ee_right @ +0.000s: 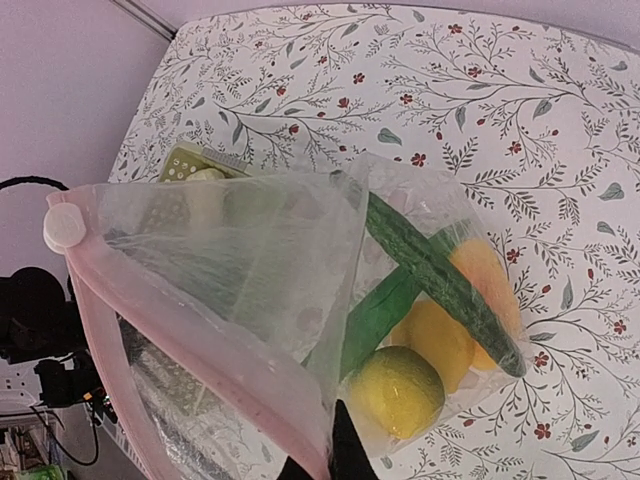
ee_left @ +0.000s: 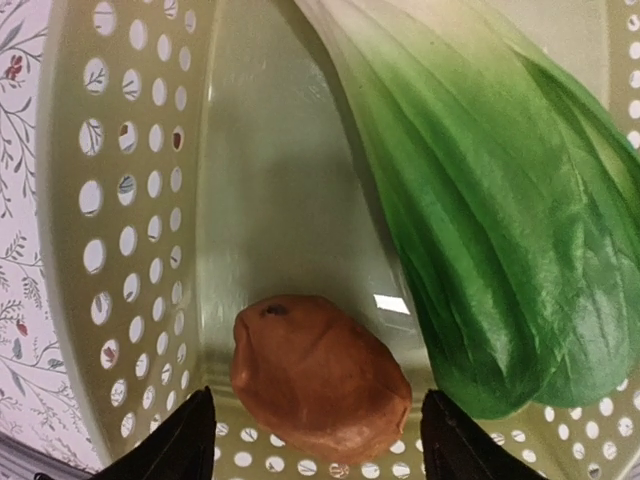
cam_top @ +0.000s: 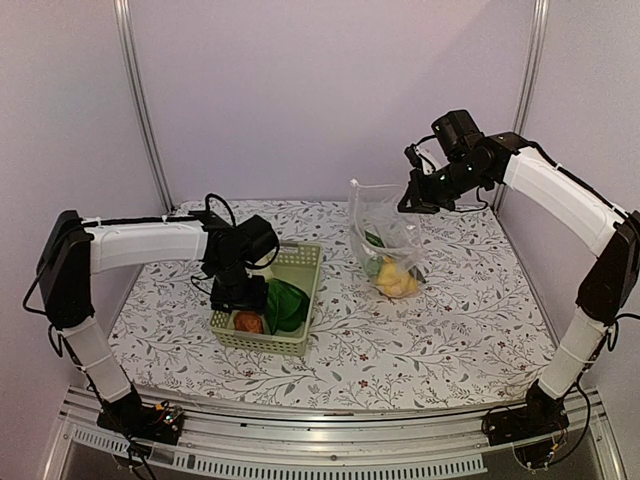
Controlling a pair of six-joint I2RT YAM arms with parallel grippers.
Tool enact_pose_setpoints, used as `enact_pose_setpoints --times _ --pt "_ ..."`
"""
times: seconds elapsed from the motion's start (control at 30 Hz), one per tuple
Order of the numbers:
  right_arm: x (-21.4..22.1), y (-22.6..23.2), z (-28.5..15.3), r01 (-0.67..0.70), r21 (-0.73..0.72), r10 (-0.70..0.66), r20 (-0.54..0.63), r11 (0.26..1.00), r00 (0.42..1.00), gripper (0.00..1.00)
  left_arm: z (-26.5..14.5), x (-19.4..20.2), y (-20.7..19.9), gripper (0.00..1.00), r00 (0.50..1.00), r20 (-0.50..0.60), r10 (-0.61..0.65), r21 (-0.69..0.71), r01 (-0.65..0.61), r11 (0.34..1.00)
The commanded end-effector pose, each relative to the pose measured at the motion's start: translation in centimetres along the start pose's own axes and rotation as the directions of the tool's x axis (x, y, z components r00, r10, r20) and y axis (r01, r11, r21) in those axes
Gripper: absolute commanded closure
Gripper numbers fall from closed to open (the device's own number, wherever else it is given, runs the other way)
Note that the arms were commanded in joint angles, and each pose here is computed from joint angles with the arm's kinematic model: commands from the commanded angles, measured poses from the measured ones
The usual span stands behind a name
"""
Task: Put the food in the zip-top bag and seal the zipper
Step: Pick up the fake vegetable from the bin.
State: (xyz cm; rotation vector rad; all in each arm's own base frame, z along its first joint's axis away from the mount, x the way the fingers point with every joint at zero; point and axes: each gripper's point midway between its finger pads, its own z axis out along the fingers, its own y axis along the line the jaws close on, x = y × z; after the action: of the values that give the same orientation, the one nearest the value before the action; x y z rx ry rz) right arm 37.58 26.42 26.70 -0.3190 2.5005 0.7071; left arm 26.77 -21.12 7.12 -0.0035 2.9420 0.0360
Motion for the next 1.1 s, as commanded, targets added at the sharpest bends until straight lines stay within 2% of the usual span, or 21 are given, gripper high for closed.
enact_pose_setpoints --times 0.0,0.27,0.43,0.53,0.63,0.77,0.9,1.07 --pt "-0.3 0.6 -1.3 0.013 -0.018 -0.013 0.027 1.0 1.0 1.0 1.6 0.1 -0.7 0.31 0.999 -0.039 0.029 0.033 -0.028 0.999" --pt "-0.7 0.7 -1.3 0.021 -0.014 -0.021 0.021 1.0 1.0 1.0 3.2 0.9 -0.6 0.29 0.995 -0.084 0.055 0.013 -0.054 0.998" --pt "-0.5 0.6 -1.1 0.016 -0.012 -0.016 0.011 1.0 1.0 1.0 4.2 1.2 -0.6 0.36 0.992 -0.101 0.079 0.011 -0.078 0.997" --pt "-0.2 0.4 -1.1 0.014 -0.008 -0.014 0.007 1.0 1.0 1.0 4.0 0.8 -0.7 0.45 0.991 -0.089 0.096 0.011 -0.096 0.995" --pt "-0.1 0.5 -1.4 0.014 -0.007 -0.014 0.01 1.0 1.0 1.0 1.9 -0.6 -1.1 0.54 0.994 -0.04 0.1 0.019 -0.1 0.995" --pt "-0.4 0.4 -1.8 0.018 0.001 -0.018 0.026 1.0 0.999 1.0 -1.7 -2.9 -1.4 0.59 0.993 0.046 0.107 0.025 -0.109 0.994" --pt "-0.5 0.6 -1.9 0.016 -0.003 -0.016 0.032 1.0 0.999 1.0 -5.6 -5.0 -2.2 0.61 0.988 0.116 0.102 0.053 -0.108 0.993" --pt "-0.5 0.6 -2.0 0.012 -0.006 -0.012 0.037 1.0 0.999 1.0 -11.7 -9.0 -4.7 0.63 0.962 0.263 0.077 0.163 -0.123 0.979"
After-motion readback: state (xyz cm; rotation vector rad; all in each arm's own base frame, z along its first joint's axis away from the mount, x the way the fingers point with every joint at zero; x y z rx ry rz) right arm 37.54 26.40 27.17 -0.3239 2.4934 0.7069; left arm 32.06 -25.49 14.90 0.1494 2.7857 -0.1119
